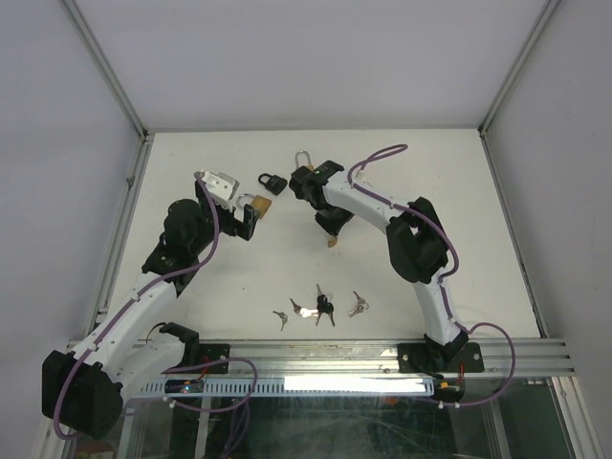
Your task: Unlock with the key
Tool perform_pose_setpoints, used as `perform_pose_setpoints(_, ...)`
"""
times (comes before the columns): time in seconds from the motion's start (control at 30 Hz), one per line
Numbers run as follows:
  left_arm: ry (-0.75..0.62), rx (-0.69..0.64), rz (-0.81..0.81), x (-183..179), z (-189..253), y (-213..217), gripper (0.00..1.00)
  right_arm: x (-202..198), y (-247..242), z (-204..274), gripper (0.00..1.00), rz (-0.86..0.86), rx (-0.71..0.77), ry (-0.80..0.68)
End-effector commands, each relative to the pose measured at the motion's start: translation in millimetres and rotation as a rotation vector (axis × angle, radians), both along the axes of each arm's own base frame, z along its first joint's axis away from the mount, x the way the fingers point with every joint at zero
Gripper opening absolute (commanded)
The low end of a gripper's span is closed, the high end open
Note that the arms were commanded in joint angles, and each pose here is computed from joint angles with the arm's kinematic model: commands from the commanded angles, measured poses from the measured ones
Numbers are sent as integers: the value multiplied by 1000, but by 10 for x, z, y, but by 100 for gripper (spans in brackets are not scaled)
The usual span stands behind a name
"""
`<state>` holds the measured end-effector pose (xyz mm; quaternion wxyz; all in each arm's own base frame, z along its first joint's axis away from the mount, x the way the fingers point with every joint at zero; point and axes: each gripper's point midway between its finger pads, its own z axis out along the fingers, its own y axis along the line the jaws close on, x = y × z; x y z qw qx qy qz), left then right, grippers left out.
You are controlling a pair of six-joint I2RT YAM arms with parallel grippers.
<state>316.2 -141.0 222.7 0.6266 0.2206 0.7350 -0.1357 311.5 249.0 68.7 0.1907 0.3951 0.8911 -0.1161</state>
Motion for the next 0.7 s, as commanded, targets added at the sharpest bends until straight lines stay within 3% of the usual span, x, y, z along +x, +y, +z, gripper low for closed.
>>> perform_pose_setpoints(0.0,-85,-13,-40,46,347,-77,99,7,-71,150,6,-46,-6,-62)
perform_pose_setpoints(0.13,-89,-17,-59,25,367,-105,99,50,-76,205,55,-41,5,-99)
perform_pose_setpoints(0.3,-85,-10,-61,7,358,-99,99,109,-37,270,99,-6,30,-120)
perform_pose_setpoints(0.5,-74,-13,-6,-9,357,1,99,123,-141,799,100,127,38,-217)
perform_pose_setpoints(0.57,-57,-27,39,4,345,63,99,141,-111,1147,100,289,46,-288)
perform_pose_setpoints(0.67,-33,-51,117,31,340,167,99,31,131,1611,97,692,63,-387)
